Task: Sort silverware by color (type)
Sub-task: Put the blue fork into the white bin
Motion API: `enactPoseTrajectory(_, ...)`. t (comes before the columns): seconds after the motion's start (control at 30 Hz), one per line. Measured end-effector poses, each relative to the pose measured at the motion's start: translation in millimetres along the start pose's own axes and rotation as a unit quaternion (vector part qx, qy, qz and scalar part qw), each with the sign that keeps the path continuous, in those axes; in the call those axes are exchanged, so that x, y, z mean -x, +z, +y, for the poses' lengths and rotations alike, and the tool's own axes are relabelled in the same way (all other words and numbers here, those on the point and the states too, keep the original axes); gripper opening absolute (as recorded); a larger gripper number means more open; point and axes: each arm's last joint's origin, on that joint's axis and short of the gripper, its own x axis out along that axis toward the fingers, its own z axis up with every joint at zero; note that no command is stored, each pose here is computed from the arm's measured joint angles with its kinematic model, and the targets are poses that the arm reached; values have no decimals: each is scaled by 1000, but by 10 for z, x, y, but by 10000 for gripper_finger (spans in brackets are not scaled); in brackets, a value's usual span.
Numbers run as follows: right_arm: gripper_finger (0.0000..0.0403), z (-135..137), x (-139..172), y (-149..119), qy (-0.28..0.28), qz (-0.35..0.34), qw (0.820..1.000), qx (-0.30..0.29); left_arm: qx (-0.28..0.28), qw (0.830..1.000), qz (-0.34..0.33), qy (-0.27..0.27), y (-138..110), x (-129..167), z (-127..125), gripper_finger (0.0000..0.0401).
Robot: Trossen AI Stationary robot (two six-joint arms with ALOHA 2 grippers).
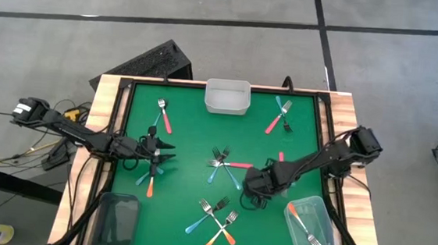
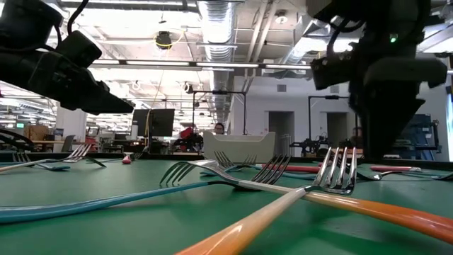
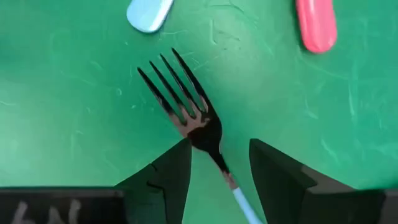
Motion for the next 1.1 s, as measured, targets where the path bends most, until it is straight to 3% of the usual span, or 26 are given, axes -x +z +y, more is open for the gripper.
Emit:
enactPoseTrajectory(0.17,183,-24,-111,3,-15,27,999,38,0,1000,2,0,-4,-1,0,130)
enactPoseTrajectory(0.37,182,-2,-197,-75,-24,81,995,52,2,1000,18,1,-37,-1,3,130)
enactPoseTrajectory(0.53,177,15,-196,-91,-25,82,995,51,0,1000,22,18,-47,-1,14,130)
enactPoseTrajectory(0.67,134,-18,-207,-58,-22,83,996,30,4,999,21,24,-47,-1,17,130)
enactPoseTrajectory(0.83,26,-74,-223,0,-11,83,996,44,4,999,20,29,-46,0,20,130)
enactPoseTrajectory(1.1,31,-291,-222,266,-14,49,999,11,14,999,21,32,-50,0,22,130)
